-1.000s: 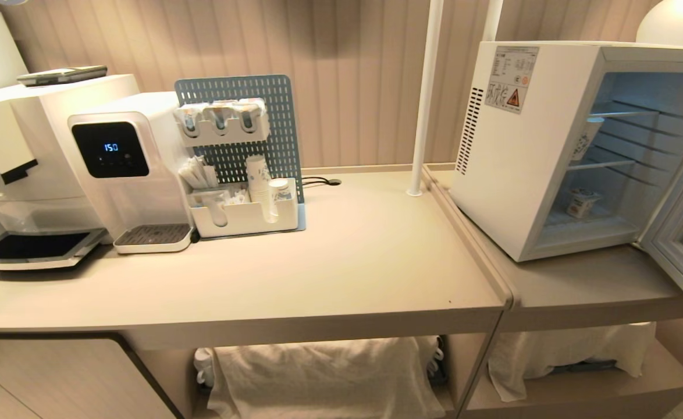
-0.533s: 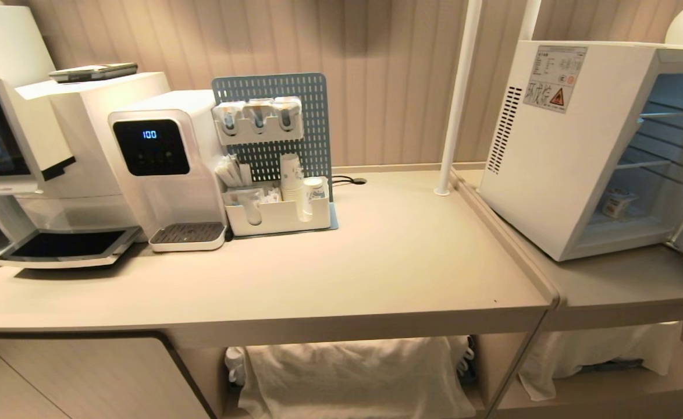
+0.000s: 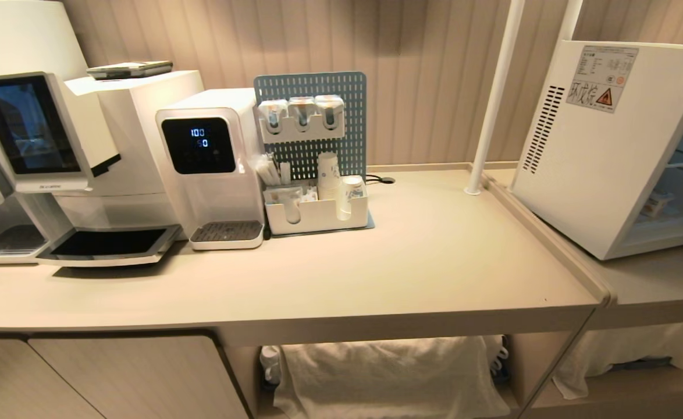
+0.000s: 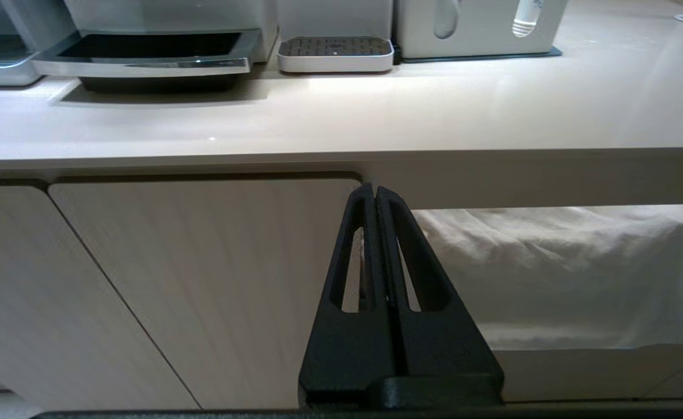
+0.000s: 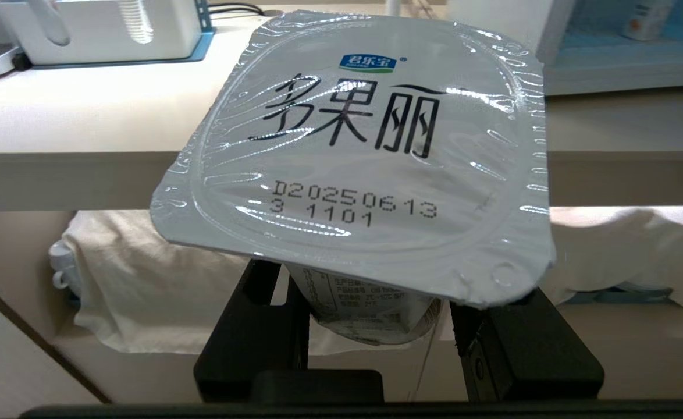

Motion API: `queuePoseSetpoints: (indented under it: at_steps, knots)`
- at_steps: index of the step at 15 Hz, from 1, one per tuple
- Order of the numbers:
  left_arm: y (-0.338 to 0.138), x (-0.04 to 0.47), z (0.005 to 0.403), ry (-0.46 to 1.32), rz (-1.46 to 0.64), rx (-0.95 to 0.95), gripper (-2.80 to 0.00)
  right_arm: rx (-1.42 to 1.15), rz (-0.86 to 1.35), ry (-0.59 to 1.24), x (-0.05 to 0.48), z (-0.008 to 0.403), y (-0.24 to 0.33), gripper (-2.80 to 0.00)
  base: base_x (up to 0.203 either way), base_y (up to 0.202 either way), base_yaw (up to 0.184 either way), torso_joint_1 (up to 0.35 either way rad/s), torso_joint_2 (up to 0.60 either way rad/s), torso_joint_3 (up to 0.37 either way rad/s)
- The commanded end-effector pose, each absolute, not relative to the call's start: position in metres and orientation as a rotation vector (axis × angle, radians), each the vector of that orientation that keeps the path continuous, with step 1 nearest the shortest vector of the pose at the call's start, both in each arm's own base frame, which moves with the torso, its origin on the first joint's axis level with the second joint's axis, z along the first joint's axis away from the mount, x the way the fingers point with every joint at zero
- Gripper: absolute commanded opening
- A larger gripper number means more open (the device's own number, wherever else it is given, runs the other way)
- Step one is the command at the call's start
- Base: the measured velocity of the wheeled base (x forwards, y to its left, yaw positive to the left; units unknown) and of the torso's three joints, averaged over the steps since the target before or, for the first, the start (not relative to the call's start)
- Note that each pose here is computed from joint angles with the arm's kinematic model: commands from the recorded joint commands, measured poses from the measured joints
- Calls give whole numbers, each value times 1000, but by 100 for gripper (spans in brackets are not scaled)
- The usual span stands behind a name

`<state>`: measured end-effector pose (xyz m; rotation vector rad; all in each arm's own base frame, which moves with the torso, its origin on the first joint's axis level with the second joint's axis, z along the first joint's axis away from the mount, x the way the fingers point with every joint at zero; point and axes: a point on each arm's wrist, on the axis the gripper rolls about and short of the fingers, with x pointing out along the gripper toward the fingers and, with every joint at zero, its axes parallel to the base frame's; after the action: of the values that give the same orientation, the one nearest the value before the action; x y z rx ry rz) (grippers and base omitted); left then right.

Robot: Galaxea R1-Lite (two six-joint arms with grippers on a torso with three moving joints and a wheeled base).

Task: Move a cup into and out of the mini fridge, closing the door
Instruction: Place the yoghurt on the table

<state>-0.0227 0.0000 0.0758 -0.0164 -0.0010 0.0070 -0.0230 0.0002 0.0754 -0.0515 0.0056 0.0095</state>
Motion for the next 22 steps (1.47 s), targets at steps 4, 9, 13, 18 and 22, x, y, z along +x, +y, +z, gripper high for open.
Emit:
queuePoseSetpoints:
  at_steps: [4,9,13,18,22]
  knots:
    - [0,-23,75,0,9,-17,-280,-36,8,-14,-25,83,0,-280,0,126,2,0,3,3]
    - [0,-23,75,0,9,-17,-280,-17,7,55,-9,197,0,-280,0,0,0,0,0,0]
    - [0,-23,75,0,8,-17,-280,-5,10,376,80,240,0,-280,0,0,0,0,0,0]
    - [0,-23,75,0,8,-17,-280,15,-13,696,206,191,-4,-280,0,0,0,0,0,0]
    - [0,-23,75,0,8,-17,-280,37,-148,464,308,130,-17,-280,0,0,0,0,0,0]
